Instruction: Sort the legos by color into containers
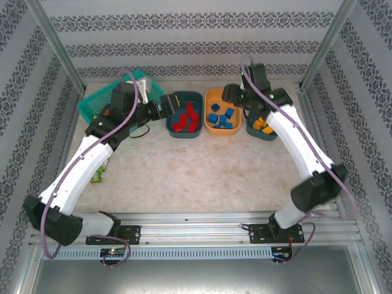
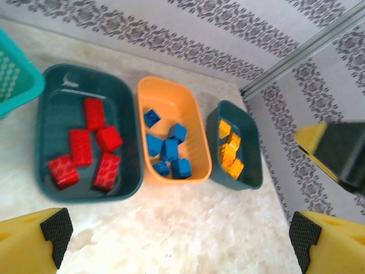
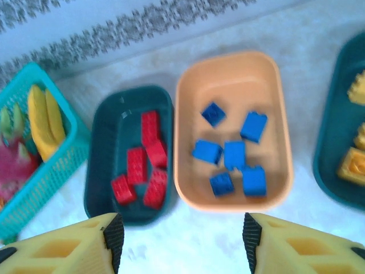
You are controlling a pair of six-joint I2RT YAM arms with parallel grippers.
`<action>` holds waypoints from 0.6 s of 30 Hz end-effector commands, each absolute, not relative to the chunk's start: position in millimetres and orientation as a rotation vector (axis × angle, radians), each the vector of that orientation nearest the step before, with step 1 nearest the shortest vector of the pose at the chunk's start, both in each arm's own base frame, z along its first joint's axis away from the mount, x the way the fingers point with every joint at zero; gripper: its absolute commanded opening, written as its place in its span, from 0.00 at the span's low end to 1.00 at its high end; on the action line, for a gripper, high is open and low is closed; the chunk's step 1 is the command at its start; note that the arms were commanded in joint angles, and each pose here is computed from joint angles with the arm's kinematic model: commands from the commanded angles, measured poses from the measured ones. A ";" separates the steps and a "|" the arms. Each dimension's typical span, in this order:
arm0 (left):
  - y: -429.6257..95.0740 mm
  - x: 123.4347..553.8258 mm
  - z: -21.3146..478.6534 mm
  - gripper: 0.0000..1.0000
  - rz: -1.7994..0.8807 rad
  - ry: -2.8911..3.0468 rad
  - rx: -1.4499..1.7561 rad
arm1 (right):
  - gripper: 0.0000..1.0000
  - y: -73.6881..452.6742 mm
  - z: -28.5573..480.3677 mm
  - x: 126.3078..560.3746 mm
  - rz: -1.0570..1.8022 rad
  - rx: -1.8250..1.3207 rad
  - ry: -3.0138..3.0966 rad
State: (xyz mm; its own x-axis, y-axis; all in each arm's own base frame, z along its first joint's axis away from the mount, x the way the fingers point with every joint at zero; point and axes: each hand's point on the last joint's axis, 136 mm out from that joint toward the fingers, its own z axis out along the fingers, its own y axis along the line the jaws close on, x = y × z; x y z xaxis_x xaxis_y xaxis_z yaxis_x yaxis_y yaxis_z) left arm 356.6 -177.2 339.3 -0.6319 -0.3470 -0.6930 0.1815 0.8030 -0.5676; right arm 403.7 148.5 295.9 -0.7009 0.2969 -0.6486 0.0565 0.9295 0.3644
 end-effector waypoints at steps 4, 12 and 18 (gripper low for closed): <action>-127.5 296.9 302.4 1.00 -0.580 2.222 -0.176 | 0.98 105.3 269.6 311.4 0.287 0.254 2.304; -82.8 245.5 278.4 1.00 -0.447 2.185 -0.249 | 0.98 53.9 256.4 244.8 0.158 0.278 2.245; -5.8 233.2 249.7 1.00 0.060 2.198 -0.485 | 0.98 -6.7 255.3 247.6 -0.218 0.483 2.100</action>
